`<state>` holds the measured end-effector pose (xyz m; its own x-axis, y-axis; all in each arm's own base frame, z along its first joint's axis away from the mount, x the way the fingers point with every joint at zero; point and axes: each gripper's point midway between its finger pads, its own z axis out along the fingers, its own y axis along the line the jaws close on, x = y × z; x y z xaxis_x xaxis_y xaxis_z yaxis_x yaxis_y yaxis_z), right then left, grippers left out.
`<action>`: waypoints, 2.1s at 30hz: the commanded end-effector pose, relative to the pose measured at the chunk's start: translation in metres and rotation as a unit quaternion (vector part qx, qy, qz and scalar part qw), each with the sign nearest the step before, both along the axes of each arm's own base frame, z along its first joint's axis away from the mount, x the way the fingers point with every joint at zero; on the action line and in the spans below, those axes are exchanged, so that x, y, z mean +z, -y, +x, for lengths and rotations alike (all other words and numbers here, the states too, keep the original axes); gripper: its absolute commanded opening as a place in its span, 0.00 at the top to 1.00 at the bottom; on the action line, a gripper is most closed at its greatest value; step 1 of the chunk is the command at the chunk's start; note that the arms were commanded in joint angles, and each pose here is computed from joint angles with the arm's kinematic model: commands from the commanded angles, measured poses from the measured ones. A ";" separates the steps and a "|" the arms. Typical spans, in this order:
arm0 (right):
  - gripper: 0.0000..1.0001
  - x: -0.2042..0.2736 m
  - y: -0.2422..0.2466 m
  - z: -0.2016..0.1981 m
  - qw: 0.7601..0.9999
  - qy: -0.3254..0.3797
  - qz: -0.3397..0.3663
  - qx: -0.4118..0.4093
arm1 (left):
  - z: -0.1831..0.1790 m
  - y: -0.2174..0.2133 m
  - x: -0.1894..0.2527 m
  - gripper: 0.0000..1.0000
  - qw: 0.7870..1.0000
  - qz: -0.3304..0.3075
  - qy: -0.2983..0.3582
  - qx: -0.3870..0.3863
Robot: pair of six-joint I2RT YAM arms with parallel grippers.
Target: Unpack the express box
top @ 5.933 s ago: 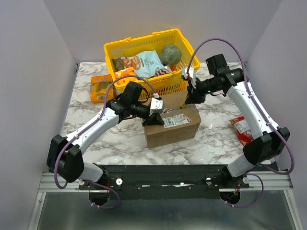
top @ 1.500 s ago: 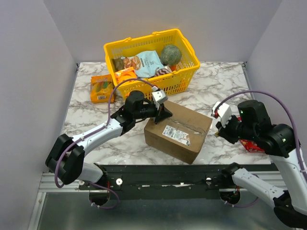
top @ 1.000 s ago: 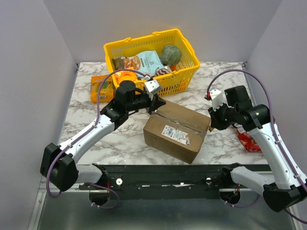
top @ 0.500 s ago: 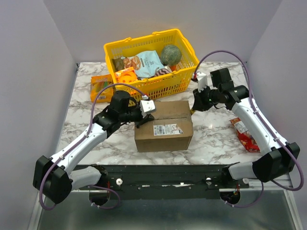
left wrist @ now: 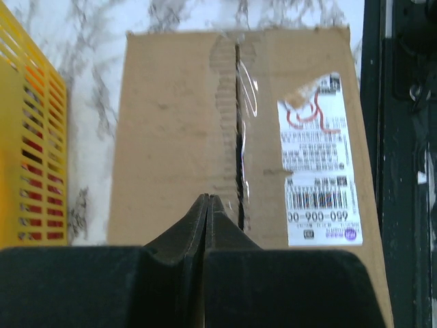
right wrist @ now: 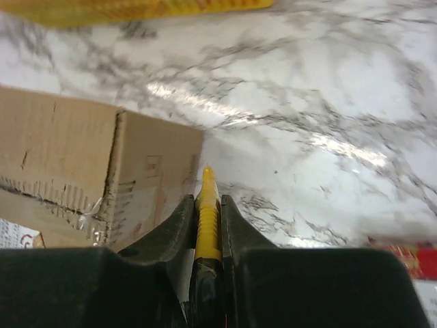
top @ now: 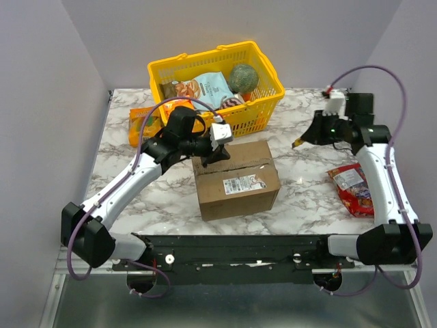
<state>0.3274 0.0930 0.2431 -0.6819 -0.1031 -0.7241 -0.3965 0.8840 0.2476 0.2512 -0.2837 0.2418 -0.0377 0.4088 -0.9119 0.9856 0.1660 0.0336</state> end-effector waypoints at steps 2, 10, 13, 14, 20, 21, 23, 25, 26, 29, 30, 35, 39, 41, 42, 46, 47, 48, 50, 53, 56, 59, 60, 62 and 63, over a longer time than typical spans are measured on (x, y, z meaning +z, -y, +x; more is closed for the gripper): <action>1.00 0.057 0.006 -0.018 0.989 0.063 0.133 -0.030 | 0.019 0.039 0.038 0.94 0.997 -0.072 -0.041 -0.005; 1.00 0.079 0.001 -0.035 0.974 0.160 0.129 -0.091 | 0.050 0.080 0.029 0.94 0.993 -0.095 -0.075 0.014; 1.00 0.073 -0.001 -0.038 0.974 0.170 0.106 -0.102 | 0.054 0.088 0.018 0.95 0.993 -0.089 -0.082 0.013; 0.99 0.067 -0.002 -0.040 0.976 0.159 0.104 -0.105 | 0.056 0.089 0.012 0.95 0.993 -0.084 -0.086 0.016; 0.99 0.048 -0.010 -0.039 0.981 0.140 0.091 -0.099 | 0.056 0.086 -0.011 0.98 0.993 -0.061 -0.092 0.033; 1.00 0.047 -0.013 -0.039 0.982 0.138 0.091 -0.093 | 0.056 0.085 -0.014 0.98 0.994 -0.057 -0.091 0.036; 1.00 0.042 -0.021 -0.038 0.984 0.127 0.099 -0.077 | 0.053 0.084 -0.023 0.99 0.994 -0.048 -0.095 0.039; 1.00 0.040 -0.026 -0.038 0.985 0.119 0.108 -0.070 | 0.051 0.082 -0.028 1.00 0.994 -0.042 -0.096 0.042; 1.00 0.041 -0.030 -0.038 0.984 0.118 0.114 -0.064 | 0.050 0.081 -0.031 1.00 0.994 -0.040 -0.097 0.043; 0.99 0.043 -0.037 -0.038 0.984 0.116 0.126 -0.050 | 0.048 0.078 -0.038 1.00 0.993 -0.033 -0.100 0.048; 1.00 0.041 -0.040 -0.038 0.984 0.110 0.129 -0.045 | 0.047 0.078 -0.040 1.00 0.993 -0.031 -0.101 0.048; 1.00 0.036 -0.045 -0.037 0.985 0.099 0.136 -0.034 | 0.045 0.076 -0.045 1.00 0.993 -0.029 -0.104 0.049; 1.00 0.030 -0.049 -0.036 0.986 0.086 0.141 -0.029 | 0.046 0.076 -0.047 1.00 0.993 -0.027 -0.104 0.053; 1.00 0.027 -0.050 -0.036 0.986 0.081 0.141 -0.026 | 0.046 0.075 -0.048 1.00 0.993 -0.027 -0.104 0.055; 0.99 0.026 -0.051 -0.036 0.987 0.080 0.139 -0.025 | 0.046 0.075 -0.048 1.00 0.993 -0.026 -0.104 0.054; 1.00 0.018 -0.053 -0.039 0.989 0.069 0.131 -0.020 | 0.047 0.074 -0.050 1.00 0.992 -0.025 -0.106 0.058; 1.00 0.016 -0.051 -0.039 0.990 0.066 0.126 -0.023 | 0.046 0.075 -0.052 1.00 0.992 -0.023 -0.108 0.056; 0.99 0.014 -0.051 -0.040 0.990 0.063 0.124 -0.022 | 0.047 0.074 -0.052 1.00 0.992 -0.023 -0.108 0.058; 1.00 0.011 -0.052 -0.044 0.991 0.054 0.123 -0.016 | 0.047 0.075 -0.053 1.00 0.992 -0.022 -0.107 0.059; 1.00 0.008 -0.049 -0.050 0.993 0.041 0.113 -0.019 | 0.049 0.073 -0.055 1.00 0.992 -0.018 -0.107 0.066; 1.00 0.006 -0.044 -0.057 0.994 0.032 0.098 -0.019 | 0.050 0.072 -0.058 1.00 0.992 -0.014 -0.104 0.069; 1.00 0.000 -0.041 -0.064 0.996 0.022 0.086 -0.017 | 0.051 0.071 -0.061 1.00 0.992 -0.010 -0.102 0.072; 1.00 0.000 -0.041 -0.066 0.996 0.020 0.084 -0.015 | 0.052 0.071 -0.062 1.00 0.992 -0.009 -0.102 0.074; 1.00 0.000 -0.041 -0.072 0.996 0.012 0.083 -0.010 | 0.053 0.070 -0.064 1.00 0.992 -0.007 -0.100 0.077; 1.00 0.001 -0.041 -0.074 0.997 0.011 0.082 -0.006 | 0.053 0.069 -0.066 1.00 0.992 -0.004 -0.101 0.078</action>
<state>0.2781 0.1380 0.2501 -0.6127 0.0814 -0.7861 -0.3907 0.8334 0.3908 0.3058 -0.3674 0.2135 -0.2140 0.2902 -0.9327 0.9584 0.2471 -0.1429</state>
